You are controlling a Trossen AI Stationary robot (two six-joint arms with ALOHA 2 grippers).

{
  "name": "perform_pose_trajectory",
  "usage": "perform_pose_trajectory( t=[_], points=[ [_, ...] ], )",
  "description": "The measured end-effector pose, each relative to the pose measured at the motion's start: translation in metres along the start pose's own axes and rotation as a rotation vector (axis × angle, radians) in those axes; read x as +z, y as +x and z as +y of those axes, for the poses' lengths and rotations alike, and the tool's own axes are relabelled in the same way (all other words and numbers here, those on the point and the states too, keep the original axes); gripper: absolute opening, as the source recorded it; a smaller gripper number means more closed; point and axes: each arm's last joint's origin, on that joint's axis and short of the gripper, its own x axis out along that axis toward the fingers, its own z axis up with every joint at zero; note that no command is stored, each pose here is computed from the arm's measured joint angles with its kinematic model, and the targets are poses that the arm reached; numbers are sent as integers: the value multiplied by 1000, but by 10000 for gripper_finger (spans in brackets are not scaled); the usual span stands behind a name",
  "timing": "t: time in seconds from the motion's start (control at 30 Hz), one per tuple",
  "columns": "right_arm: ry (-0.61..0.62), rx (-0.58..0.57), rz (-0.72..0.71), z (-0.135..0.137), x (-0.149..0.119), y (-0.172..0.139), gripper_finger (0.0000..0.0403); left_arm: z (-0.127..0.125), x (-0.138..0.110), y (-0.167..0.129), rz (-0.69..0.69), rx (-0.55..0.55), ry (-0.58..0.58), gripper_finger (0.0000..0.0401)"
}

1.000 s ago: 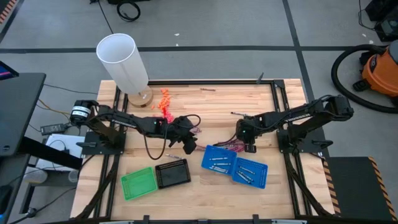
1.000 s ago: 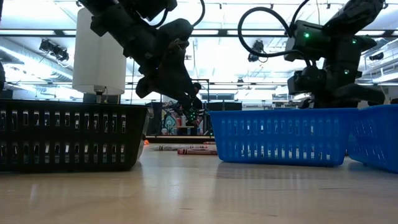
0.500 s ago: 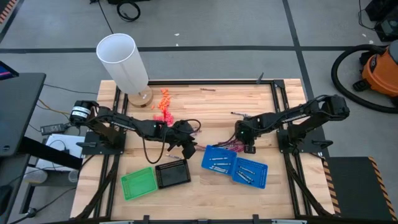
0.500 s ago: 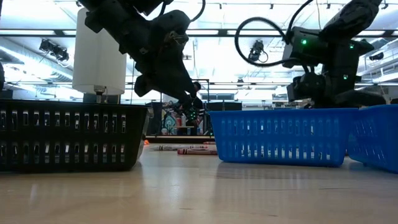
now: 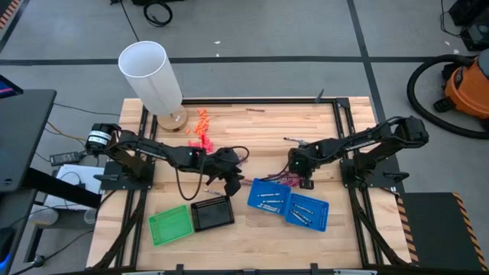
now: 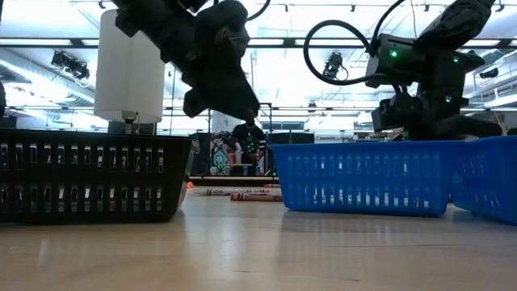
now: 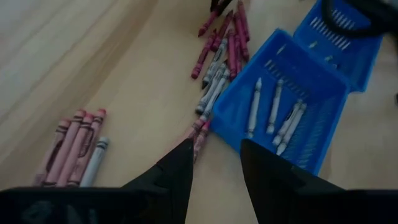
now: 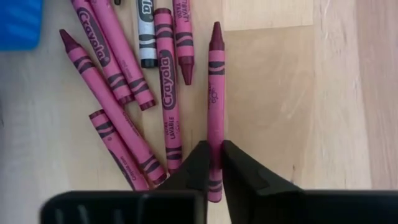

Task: Sort crayons
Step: Put the red crayon into the green bin

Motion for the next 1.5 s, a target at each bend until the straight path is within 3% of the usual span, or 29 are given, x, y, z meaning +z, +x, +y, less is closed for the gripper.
perform_pose_trajectory(
  t=[0.17, 0.53, 0.97, 1.17, 1.5],
  points=[
    [2, 4, 4, 0, 3, -2, 15, 4, -4, 0, 28, 63, 87, 150],
    [24, -16, -88, 1, 36, -29, 31, 5, 3, 0, -58, 136, 238, 222],
    [-108, 23, -363, 15, 97, -96, 32, 10, 27, -1, -252, 90, 159, 206],
    [-128, 13, -446, 12, 110, -113, 33, 7, 33, -2, -314, 82, 155, 207],
    [-127, 15, -510, 13, 116, -117, 33, 5, 39, -4, -391, 62, 133, 220]
  ],
)
